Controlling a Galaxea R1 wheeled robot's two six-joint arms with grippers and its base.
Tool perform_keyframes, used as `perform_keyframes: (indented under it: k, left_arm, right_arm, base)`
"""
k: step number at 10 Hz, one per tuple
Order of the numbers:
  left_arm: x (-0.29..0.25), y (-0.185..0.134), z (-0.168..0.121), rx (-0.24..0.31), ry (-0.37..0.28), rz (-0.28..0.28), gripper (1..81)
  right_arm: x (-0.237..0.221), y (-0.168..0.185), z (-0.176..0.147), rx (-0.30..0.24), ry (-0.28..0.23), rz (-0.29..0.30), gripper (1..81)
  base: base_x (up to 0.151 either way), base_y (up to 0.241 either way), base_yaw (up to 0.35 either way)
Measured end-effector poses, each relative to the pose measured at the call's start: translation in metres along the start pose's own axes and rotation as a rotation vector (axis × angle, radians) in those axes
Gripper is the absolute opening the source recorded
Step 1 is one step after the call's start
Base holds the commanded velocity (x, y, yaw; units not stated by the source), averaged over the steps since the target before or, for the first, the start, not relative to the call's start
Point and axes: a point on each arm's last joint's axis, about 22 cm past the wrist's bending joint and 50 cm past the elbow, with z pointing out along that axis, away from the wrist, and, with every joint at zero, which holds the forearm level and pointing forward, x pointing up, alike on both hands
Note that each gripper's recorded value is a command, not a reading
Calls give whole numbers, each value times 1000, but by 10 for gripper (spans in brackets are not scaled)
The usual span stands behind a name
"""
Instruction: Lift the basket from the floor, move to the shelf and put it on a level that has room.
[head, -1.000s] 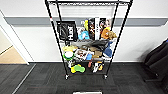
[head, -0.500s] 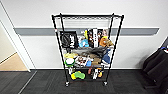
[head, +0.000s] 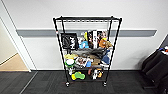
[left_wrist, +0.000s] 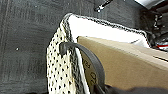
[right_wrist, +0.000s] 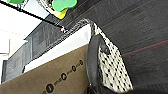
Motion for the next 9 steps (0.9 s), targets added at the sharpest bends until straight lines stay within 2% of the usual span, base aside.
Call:
perform_keyframes:
  k: [4, 6, 9]
  left_arm:
    - [-50, 3, -14, -29, -57, -27, 10]
    - [-68, 2, -19, -26, -67, -37, 10]
    - [-79, 19, -26, -42, -56, -24, 10]
  right_arm:
    - [-46, 15, -17, -12, -53, 38, 10]
    - [-58, 14, -33, -2, -64, 41, 10]
    - [-71, 12, -55, 7, -60, 38, 10]
  base:
    - [0, 0, 0]
    - [0, 0, 0]
    - [0, 0, 0]
